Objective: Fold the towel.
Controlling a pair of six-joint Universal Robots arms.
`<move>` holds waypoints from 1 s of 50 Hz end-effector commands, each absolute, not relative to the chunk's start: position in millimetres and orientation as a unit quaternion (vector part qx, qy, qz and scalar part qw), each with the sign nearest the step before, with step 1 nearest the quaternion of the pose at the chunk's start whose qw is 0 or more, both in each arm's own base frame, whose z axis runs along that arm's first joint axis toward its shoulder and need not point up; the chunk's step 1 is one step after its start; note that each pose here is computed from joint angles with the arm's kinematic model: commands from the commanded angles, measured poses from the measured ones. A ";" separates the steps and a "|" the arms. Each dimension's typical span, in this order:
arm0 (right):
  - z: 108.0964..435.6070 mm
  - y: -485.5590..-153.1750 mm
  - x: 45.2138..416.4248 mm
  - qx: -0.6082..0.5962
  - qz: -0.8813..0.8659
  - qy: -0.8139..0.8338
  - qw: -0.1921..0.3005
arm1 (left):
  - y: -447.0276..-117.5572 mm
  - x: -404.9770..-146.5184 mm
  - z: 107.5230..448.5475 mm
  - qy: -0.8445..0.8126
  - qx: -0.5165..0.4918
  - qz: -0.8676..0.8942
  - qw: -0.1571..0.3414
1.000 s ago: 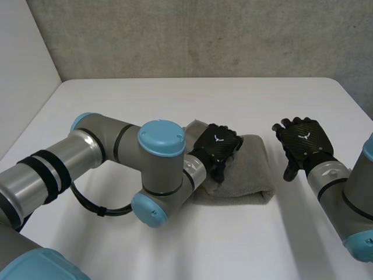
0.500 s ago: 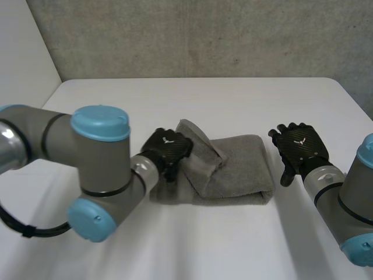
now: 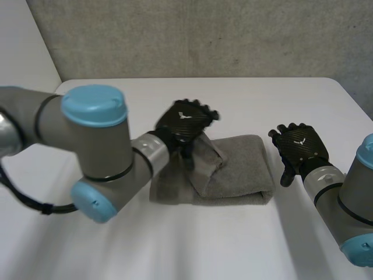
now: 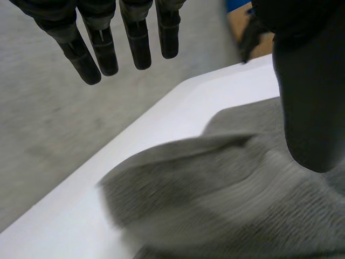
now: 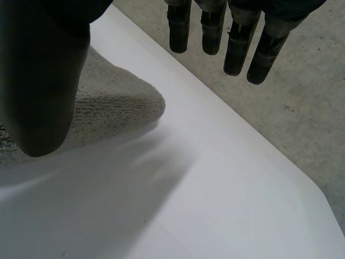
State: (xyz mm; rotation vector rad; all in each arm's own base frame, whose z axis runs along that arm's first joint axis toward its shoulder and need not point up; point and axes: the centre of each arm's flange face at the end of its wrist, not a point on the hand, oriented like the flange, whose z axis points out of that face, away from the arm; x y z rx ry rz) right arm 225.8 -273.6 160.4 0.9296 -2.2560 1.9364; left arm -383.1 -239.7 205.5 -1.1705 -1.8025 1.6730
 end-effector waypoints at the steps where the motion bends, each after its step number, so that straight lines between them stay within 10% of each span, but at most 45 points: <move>1: 159.6 -274.3 225.7 0.304 0.621 -0.722 0.018 | -241.9 -404.9 183.0 -0.647 -0.473 0.541 0.254; 25: 150.3 -275.6 226.0 0.321 0.610 -0.724 0.029 | -248.5 -403.6 150.0 -0.673 -0.537 0.468 0.200; 50: 150.3 -269.4 227.5 0.332 0.608 -0.721 0.030 | -245.6 -310.3 185.3 -0.734 -0.483 0.469 0.087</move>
